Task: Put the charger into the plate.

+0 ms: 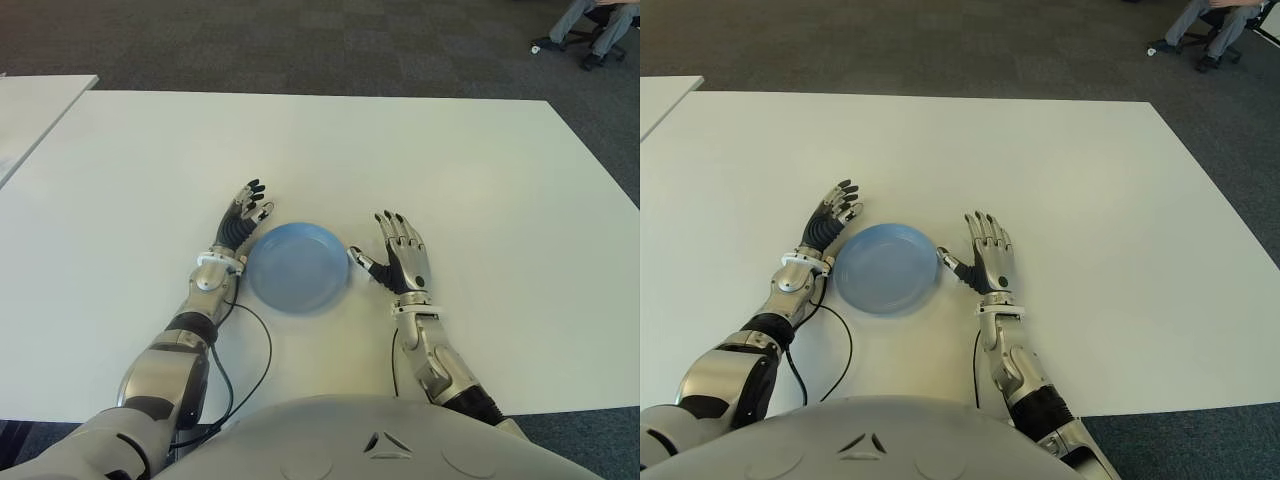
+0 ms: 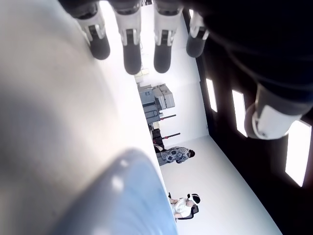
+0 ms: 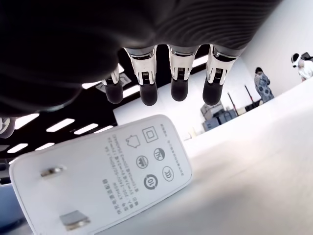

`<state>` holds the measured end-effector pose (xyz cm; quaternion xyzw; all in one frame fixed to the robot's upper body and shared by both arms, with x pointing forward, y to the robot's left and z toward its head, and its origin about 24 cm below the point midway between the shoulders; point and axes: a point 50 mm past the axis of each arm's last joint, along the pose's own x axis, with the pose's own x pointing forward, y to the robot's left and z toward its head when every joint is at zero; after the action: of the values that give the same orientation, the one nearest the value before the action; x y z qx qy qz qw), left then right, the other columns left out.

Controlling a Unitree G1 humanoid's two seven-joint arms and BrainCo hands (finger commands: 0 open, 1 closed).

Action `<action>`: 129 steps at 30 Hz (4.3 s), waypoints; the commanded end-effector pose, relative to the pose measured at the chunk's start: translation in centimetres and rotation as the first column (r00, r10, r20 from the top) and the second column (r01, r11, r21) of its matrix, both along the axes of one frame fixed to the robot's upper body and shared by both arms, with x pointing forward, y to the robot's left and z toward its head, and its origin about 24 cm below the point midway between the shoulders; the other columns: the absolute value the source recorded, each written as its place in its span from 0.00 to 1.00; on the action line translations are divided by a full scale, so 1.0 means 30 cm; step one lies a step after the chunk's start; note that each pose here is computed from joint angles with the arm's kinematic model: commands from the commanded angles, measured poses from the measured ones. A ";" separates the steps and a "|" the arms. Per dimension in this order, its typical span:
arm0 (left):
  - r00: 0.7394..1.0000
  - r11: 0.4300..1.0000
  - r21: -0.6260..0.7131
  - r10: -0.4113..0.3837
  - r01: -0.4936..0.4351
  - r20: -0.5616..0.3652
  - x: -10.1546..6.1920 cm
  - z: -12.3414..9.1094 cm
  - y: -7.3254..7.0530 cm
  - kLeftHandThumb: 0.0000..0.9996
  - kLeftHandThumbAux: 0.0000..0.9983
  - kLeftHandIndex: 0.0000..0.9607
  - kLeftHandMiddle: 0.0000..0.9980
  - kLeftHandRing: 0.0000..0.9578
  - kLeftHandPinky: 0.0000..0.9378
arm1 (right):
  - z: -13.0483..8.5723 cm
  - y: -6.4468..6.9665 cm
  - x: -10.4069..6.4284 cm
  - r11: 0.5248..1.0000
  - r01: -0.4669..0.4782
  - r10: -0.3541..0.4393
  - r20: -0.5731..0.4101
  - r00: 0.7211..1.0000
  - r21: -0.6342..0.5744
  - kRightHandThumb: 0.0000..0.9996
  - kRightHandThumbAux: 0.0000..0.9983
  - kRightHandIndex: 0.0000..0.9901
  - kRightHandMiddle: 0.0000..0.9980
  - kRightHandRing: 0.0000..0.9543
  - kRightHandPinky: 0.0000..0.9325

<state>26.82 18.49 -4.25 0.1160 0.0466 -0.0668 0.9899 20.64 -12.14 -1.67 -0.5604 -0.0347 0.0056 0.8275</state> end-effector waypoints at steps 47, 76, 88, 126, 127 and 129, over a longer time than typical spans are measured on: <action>0.984 1.000 0.002 -0.022 0.022 -0.175 -0.089 -0.103 -0.016 0.00 0.49 0.00 0.14 0.15 0.15 | -0.085 -0.055 -0.120 0.983 0.008 -0.098 -0.489 0.867 -0.182 0.33 0.14 0.00 0.00 0.00 0.00; 0.979 1.000 0.011 -0.017 0.020 -0.202 -0.088 -0.109 -0.006 0.00 0.48 0.01 0.14 0.16 0.15 | -0.033 -0.039 -0.140 0.987 -0.011 -0.080 -0.549 0.832 -0.162 0.34 0.13 0.00 0.00 0.00 0.00; 0.983 1.000 0.013 -0.025 0.028 -0.180 -0.087 -0.104 -0.012 0.00 0.48 0.00 0.13 0.14 0.15 | -0.034 -0.040 -0.153 0.985 -0.006 -0.086 -0.525 0.846 -0.170 0.32 0.13 0.00 0.00 0.00 0.00; 0.974 0.999 0.034 -0.021 0.029 -0.227 -0.089 -0.115 0.006 0.00 0.52 0.01 0.14 0.15 0.14 | -0.016 -0.042 -0.153 0.979 0.017 -0.097 -0.391 0.915 -0.202 0.31 0.19 0.00 0.00 0.00 0.00; 0.973 0.999 0.032 -0.021 0.029 -0.229 -0.089 -0.116 0.006 0.00 0.52 0.00 0.14 0.15 0.14 | -0.015 -0.043 -0.153 0.979 0.017 -0.098 -0.390 0.915 -0.204 0.31 0.19 0.00 0.00 0.00 0.00; 0.972 0.999 0.030 -0.021 0.029 -0.233 -0.088 -0.116 0.007 0.00 0.52 0.00 0.13 0.14 0.13 | -0.015 -0.043 -0.153 0.978 0.018 -0.100 -0.389 0.916 -0.208 0.30 0.19 0.00 0.00 0.00 0.00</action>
<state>26.91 18.71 -4.33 0.1223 0.0558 -0.0695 0.9885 17.49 -12.87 -0.52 -0.6267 0.1049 0.0745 0.7686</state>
